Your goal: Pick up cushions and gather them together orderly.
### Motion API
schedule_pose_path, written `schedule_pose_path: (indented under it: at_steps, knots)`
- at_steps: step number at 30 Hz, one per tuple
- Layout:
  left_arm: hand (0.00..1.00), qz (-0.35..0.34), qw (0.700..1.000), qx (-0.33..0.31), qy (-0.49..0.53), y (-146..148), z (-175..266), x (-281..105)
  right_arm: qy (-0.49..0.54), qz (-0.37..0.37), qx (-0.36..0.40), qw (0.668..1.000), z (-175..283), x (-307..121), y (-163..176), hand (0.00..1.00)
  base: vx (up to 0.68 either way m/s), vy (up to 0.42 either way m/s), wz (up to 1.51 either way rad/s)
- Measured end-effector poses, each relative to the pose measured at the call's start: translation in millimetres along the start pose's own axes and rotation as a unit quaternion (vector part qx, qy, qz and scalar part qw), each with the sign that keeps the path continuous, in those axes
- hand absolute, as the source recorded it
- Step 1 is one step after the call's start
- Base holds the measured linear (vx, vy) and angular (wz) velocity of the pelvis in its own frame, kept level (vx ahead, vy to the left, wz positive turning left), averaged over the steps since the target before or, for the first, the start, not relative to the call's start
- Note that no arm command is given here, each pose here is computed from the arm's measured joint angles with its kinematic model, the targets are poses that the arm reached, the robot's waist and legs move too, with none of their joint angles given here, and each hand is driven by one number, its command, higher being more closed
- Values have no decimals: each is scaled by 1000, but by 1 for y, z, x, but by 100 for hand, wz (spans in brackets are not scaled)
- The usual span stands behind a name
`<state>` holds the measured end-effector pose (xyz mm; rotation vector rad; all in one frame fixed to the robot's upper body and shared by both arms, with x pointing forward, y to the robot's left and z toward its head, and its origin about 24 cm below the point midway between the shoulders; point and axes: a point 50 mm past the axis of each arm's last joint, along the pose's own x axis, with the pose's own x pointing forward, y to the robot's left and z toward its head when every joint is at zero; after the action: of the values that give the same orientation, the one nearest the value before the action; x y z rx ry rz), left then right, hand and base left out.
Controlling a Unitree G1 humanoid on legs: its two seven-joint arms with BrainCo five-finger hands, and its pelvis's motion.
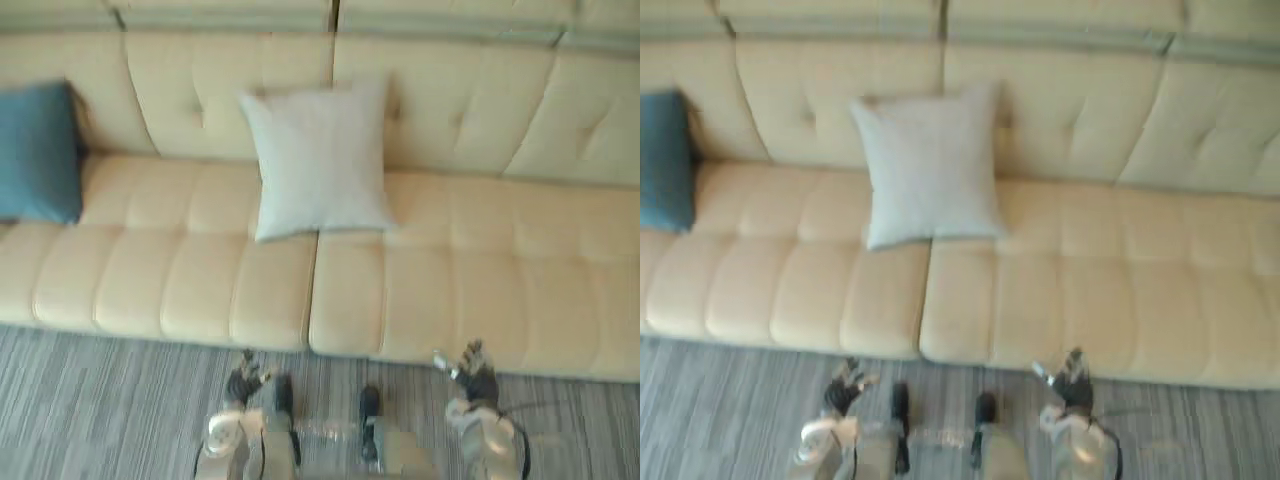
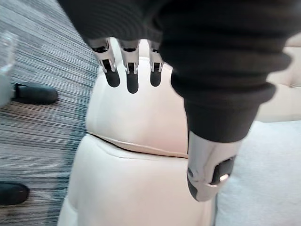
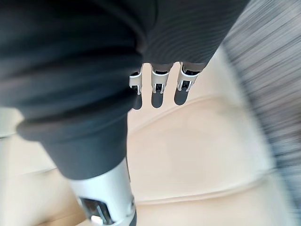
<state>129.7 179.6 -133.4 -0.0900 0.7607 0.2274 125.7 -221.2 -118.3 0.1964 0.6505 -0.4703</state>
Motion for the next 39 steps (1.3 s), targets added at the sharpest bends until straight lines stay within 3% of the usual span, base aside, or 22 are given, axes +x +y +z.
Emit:
schedule_pose_path:
  at_steps: [3, 8, 16, 20, 24, 31, 39]
  knots:
    - [0, 21, 999, 4, 39, 8, -15, 0, 100, -28, -7, 995, -41, -10, -13, 0, 102, 23, -4]
    - [0, 39, 996, 17, 79, 21, -29, -4, 157, -60, 28, 985, -62, -17, -21, 0, 99, 40, -12]
    - [0, 44, 995, 39, 79, 24, -23, 2, 141, -24, 26, 989, -44, 1, 7, 0, -43, 35, -22]
    - [0, 30, 998, 38, 33, 7, 4, 14, 107, 8, 9, 994, -24, 12, 25, 0, -151, -1, -9]
    - [0, 44, 998, 33, 30, 14, 5, 12, 118, 5, -5, 993, -31, 8, 20, 0, -87, -71, 11]
    - [0, 34, 999, 14, 30, -4, 7, 15, 68, 10, -34, 997, 1, 26, 29, 0, -190, -81, -15]
    - [0, 34, 999, 12, 30, -6, 6, 15, 85, -19, -32, 996, -11, 20, 14, 0, -159, 47, -11]
